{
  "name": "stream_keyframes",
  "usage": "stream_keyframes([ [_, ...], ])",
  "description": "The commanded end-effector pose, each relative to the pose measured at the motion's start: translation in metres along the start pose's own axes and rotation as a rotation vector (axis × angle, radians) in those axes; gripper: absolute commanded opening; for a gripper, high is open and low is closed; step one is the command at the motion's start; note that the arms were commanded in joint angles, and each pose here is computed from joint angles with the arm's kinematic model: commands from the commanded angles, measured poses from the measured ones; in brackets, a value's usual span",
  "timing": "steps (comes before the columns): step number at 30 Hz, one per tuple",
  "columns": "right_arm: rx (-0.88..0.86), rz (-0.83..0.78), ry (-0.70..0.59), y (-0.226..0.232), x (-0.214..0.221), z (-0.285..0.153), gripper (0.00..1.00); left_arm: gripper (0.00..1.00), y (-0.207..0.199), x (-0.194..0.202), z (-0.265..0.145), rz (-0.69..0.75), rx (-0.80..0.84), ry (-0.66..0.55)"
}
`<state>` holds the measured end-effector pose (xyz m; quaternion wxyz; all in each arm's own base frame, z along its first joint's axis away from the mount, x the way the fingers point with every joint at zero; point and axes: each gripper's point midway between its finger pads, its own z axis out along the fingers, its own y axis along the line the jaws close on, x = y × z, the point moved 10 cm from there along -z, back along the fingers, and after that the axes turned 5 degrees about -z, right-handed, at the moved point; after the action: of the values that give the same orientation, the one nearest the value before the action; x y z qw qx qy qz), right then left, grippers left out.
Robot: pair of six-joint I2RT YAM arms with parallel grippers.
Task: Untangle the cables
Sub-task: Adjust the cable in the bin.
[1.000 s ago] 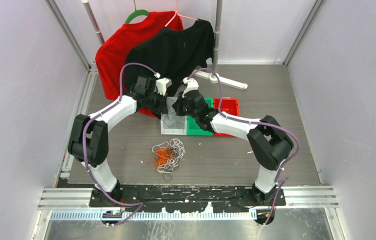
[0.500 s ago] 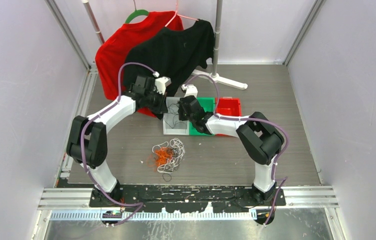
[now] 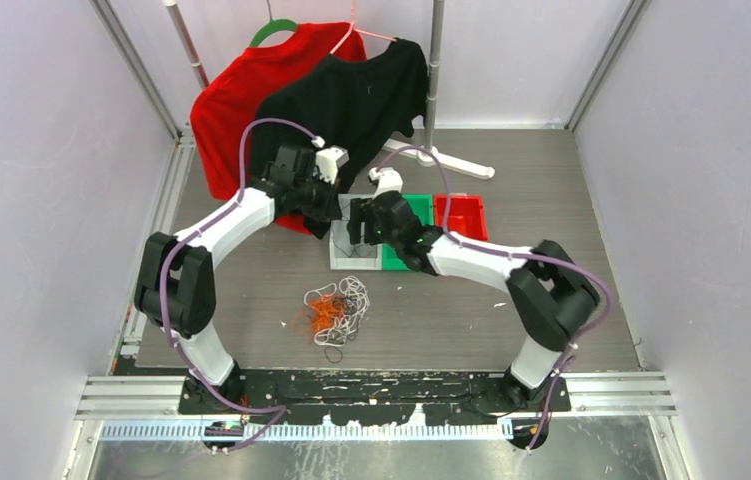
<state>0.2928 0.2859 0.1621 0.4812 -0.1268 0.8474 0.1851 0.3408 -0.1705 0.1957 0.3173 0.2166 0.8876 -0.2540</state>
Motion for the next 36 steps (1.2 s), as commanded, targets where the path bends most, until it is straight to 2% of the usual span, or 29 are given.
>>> stream_keyframes([
  [1,-0.043,0.061,-0.088,-0.007,-0.030,-0.042,0.75,0.00,-0.015,-0.016,0.005,0.061,-0.009,-0.043],
  [12,0.084,0.234,-0.166,-0.082,-0.038,-0.099,0.73,0.00,-0.027,-0.004,0.048,0.186,-0.135,0.036],
  [18,0.132,0.296,-0.216,-0.100,-0.029,-0.117,0.69,0.00,-0.017,-0.001,0.075,0.258,-0.229,0.071],
  [24,0.123,0.330,-0.224,-0.100,-0.030,-0.119,0.68,0.00,-0.014,-0.005,0.075,0.299,-0.249,0.062],
  [28,0.108,0.333,-0.224,-0.098,-0.035,-0.119,0.68,0.11,-0.018,-0.012,0.063,0.315,-0.247,0.051],
  [32,0.111,0.333,-0.220,-0.097,-0.038,-0.120,0.68,0.36,-0.029,-0.028,0.038,0.342,-0.214,0.003],
  [36,0.105,0.339,-0.213,-0.096,-0.039,-0.120,0.67,0.49,-0.037,-0.040,0.018,0.346,-0.198,-0.015],
])
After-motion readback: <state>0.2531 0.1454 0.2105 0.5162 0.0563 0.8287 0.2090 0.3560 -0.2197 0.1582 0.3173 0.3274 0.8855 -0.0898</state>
